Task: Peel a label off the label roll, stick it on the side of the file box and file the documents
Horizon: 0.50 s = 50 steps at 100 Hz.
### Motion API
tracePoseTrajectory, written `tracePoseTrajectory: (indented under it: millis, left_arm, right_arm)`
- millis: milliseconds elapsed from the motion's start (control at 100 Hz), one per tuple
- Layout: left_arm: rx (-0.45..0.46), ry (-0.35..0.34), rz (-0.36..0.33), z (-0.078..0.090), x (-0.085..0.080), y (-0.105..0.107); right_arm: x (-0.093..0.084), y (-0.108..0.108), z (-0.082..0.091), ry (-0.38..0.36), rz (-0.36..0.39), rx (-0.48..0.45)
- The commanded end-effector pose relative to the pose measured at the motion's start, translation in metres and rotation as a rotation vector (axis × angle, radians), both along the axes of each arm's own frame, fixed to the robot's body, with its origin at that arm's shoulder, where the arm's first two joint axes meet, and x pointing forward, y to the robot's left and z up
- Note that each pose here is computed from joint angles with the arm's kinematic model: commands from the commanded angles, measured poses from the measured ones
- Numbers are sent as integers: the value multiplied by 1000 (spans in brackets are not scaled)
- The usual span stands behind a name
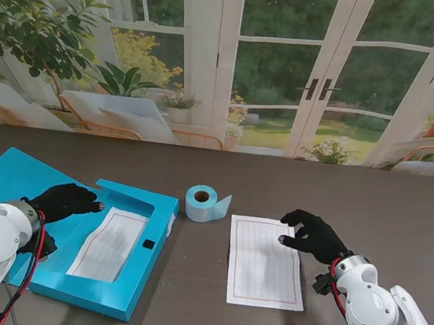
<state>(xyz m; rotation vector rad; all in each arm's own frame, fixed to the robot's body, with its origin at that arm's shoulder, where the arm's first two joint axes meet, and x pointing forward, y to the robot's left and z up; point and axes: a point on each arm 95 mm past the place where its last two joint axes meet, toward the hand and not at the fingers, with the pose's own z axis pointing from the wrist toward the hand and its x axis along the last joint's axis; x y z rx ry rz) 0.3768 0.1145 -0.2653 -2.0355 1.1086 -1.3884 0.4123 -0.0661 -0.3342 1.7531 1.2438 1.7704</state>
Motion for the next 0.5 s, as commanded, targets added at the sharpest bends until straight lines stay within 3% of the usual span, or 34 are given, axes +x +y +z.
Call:
tracePoseTrajectory:
  millis: [0, 240, 490]
  left_arm:
    - [-17, -8, -23, 3, -2, -5]
    - [-38, -21, -37, 2, -4, -7]
    - [-52, -23, -39, -2, -5, -4]
  right_arm:
    - [-6, -4, -5, 51, 3, -46]
    - [-9, -4, -8, 146, -59, -95]
    - [-11, -3, -13, 249, -131, -62]
